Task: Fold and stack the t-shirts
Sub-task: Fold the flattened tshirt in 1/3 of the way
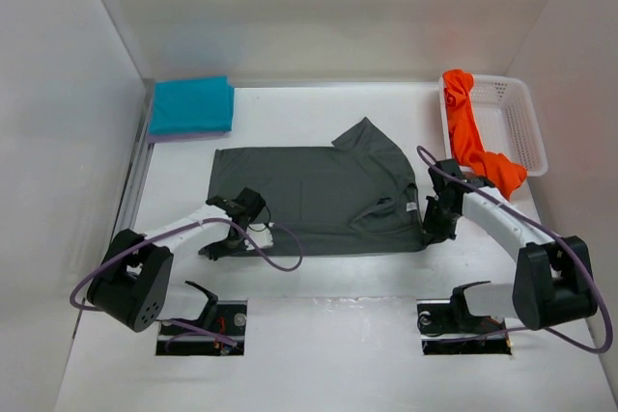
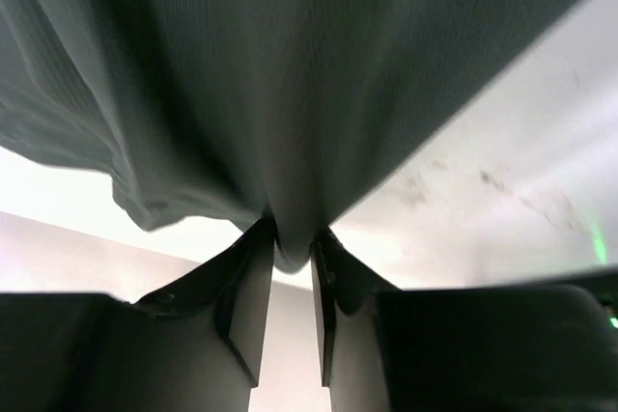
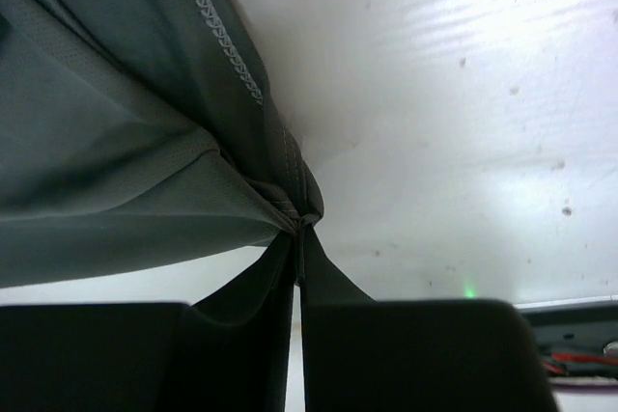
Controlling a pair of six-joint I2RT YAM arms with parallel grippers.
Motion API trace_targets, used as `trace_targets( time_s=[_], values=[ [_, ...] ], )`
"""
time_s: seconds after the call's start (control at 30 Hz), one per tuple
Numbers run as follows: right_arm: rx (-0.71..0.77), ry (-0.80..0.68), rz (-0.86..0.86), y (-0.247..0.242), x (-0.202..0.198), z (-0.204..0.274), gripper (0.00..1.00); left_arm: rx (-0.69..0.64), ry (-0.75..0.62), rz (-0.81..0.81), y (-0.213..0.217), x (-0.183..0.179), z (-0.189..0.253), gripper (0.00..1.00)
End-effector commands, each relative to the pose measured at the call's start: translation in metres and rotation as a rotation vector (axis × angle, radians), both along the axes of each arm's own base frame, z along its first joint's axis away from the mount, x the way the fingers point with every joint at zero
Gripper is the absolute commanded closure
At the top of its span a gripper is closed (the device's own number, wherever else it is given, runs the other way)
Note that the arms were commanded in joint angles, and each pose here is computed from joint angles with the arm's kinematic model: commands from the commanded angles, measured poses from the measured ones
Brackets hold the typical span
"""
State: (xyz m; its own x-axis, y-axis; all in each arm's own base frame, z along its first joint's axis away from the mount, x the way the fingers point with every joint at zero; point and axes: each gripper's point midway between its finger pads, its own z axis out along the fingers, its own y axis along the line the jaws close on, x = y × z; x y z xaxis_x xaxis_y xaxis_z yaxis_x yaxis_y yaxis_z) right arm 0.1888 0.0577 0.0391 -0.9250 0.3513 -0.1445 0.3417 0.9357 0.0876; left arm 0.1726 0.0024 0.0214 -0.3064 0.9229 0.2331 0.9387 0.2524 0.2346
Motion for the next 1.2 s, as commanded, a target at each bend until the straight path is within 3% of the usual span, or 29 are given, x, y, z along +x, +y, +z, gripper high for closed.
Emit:
trace_targets(
  time_s=[0.0, 0.23, 0.3, 0.33, 0.4, 0.5, 0.6, 0.77, 0.83, 0.97, 1.03, 1.17],
  values=[
    [-0.019, 0.030, -0.003, 0.002, -0.009, 0.015, 0.93, 0.037, 0.029, 0.036, 0.010, -0.015, 0.009, 0.79],
    [-0.011, 0.101, 0.037, 0.010, -0.033, 0.030, 0.90, 0.057, 0.108, 0.050, 0.015, -0.038, 0.014, 0.75],
    [-0.006, 0.120, 0.043, 0.012, -0.035, 0.029, 0.78, 0.064, 0.114, 0.055, 0.016, -0.039, 0.016, 0.68],
    [-0.002, 0.119, 0.049, 0.013, -0.034, 0.030, 0.63, 0.069, 0.122, 0.056, 0.017, -0.040, 0.017, 0.61],
    [0.008, 0.108, 0.060, 0.011, -0.026, 0.036, 0.58, 0.077, 0.137, 0.052, 0.018, -0.040, 0.021, 0.49],
    [0.002, 0.048, 0.129, 0.014, 0.000, 0.064, 0.54, 0.048, 0.134, 0.067, 0.019, -0.029, 0.043, 0.44],
    [-0.008, -0.086, 0.246, 0.036, 0.056, 0.111, 0.53, -0.048, 0.005, 0.139, 0.020, 0.024, 0.088, 0.41],
    [-0.079, -0.340, 0.352, 0.074, 0.195, 0.148, 0.46, -0.284, -0.385, 0.283, 0.024, 0.160, 0.144, 0.33],
    [-0.093, -0.403, 0.346, 0.087, 0.250, 0.139, 0.45, -0.356, -0.499, 0.360, 0.023, 0.214, 0.143, 0.33],
    [-0.059, -0.461, 0.260, 0.095, 0.341, 0.106, 0.40, -0.484, -0.544, 0.485, 0.004, 0.279, 0.119, 0.33],
    [-0.047, -0.468, 0.209, 0.091, 0.370, 0.086, 0.40, -0.557, -0.560, 0.554, -0.005, 0.310, 0.110, 0.34],
    [-0.039, -0.444, 0.131, 0.087, 0.390, 0.047, 0.40, -0.703, -0.664, 0.733, 0.000, 0.363, 0.110, 0.33]
  ],
)
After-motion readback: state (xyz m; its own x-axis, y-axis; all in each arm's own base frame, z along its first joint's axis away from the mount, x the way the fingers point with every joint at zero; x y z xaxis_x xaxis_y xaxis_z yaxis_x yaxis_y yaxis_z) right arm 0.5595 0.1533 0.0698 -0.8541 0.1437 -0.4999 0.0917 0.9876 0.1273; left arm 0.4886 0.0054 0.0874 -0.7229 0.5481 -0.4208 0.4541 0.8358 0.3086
